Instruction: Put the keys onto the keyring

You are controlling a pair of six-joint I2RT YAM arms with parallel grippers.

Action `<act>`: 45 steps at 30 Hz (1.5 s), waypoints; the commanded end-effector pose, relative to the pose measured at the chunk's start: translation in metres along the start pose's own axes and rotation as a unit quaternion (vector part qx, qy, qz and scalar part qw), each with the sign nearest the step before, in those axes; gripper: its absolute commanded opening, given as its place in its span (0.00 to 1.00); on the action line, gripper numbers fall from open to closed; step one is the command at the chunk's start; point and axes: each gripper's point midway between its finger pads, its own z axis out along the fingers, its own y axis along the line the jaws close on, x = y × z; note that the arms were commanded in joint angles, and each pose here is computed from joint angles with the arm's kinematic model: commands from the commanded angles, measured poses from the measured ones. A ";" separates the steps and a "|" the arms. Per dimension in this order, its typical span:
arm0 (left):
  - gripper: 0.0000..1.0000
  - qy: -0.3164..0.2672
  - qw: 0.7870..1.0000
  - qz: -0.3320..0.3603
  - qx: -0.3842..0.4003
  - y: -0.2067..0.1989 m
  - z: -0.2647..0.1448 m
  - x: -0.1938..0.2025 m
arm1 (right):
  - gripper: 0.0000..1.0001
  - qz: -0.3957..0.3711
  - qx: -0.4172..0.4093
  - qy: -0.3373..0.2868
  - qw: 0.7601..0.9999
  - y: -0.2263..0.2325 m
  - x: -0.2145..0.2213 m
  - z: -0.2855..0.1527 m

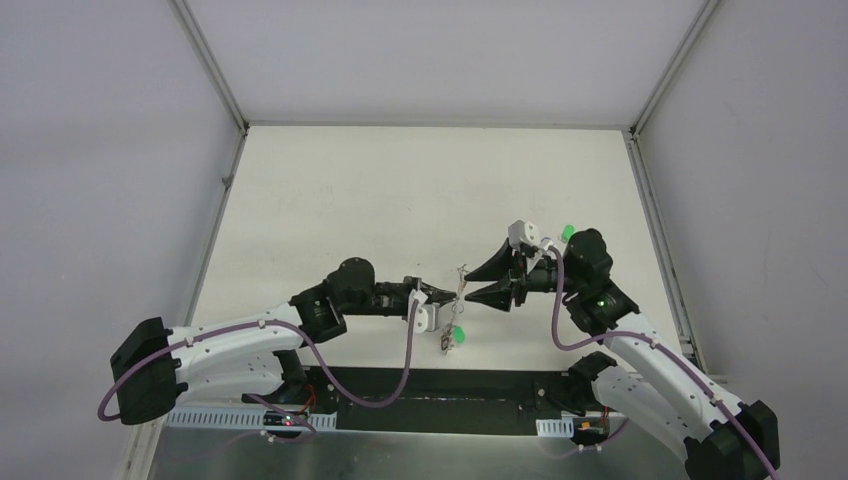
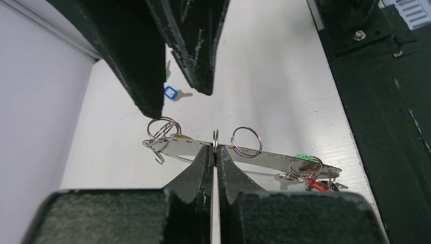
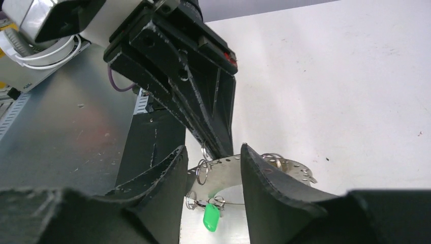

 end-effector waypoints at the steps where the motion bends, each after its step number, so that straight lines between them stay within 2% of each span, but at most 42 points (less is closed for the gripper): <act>1: 0.00 -0.089 0.991 0.048 -0.085 0.039 -0.002 -0.049 | 0.40 -0.044 -0.042 -0.027 0.998 0.015 -0.013 0.002; 3: 0.00 -0.093 0.991 0.017 -0.095 0.043 -0.002 -0.052 | 0.31 -0.051 -0.046 -0.030 0.997 0.017 -0.012 0.002; 5: 0.00 -0.089 0.991 -0.021 -0.095 0.044 0.000 -0.052 | 0.29 -0.057 -0.043 -0.031 0.997 0.016 -0.011 0.003; 9: 0.00 -0.081 0.989 -0.094 -0.078 0.038 0.004 -0.051 | 0.30 -0.057 -0.031 -0.031 0.997 0.012 -0.009 0.003; 14: 0.00 -0.087 0.985 -0.133 -0.066 0.031 0.005 -0.052 | 0.38 -0.077 -0.016 -0.031 0.996 0.005 -0.008 0.003; 18: 0.00 -0.094 0.983 -0.142 -0.067 0.032 0.006 -0.055 | 0.37 -0.078 -0.022 -0.027 0.996 0.005 -0.005 0.004; 26: 0.00 -0.103 0.982 -0.141 -0.074 0.038 0.008 -0.061 | 0.22 -0.084 -0.047 -0.024 0.995 0.012 -0.001 0.005; 28: 0.00 -0.107 0.981 -0.143 -0.075 0.039 0.008 -0.063 | 0.22 -0.084 -0.050 -0.023 0.995 0.012 0.000 0.006; 31: 0.00 -0.111 0.980 -0.147 -0.074 0.040 0.008 -0.066 | 0.27 -0.083 -0.046 -0.021 0.995 0.011 0.002 0.006; 34: 0.00 -0.112 0.980 -0.149 -0.074 0.041 0.007 -0.068 | 0.27 -0.086 -0.042 -0.020 0.995 0.008 0.003 0.007; 35: 0.00 -0.113 0.980 -0.149 -0.074 0.040 0.007 -0.068 | 0.24 -0.086 -0.040 -0.019 0.995 0.007 0.003 0.007; 40: 0.00 -0.111 0.980 -0.151 -0.068 0.038 0.006 -0.068 | 0.00 -0.089 -0.040 -0.010 0.995 0.004 0.004 0.008; 44: 0.00 -0.098 0.981 -0.156 -0.056 0.032 0.007 -0.063 | 0.00 -0.079 -0.041 -0.001 0.996 0.002 0.004 0.009; 45: 0.06 -0.093 0.982 -0.158 -0.053 0.030 0.006 -0.061 | 0.00 -0.073 -0.039 0.005 0.997 0.002 0.005 0.009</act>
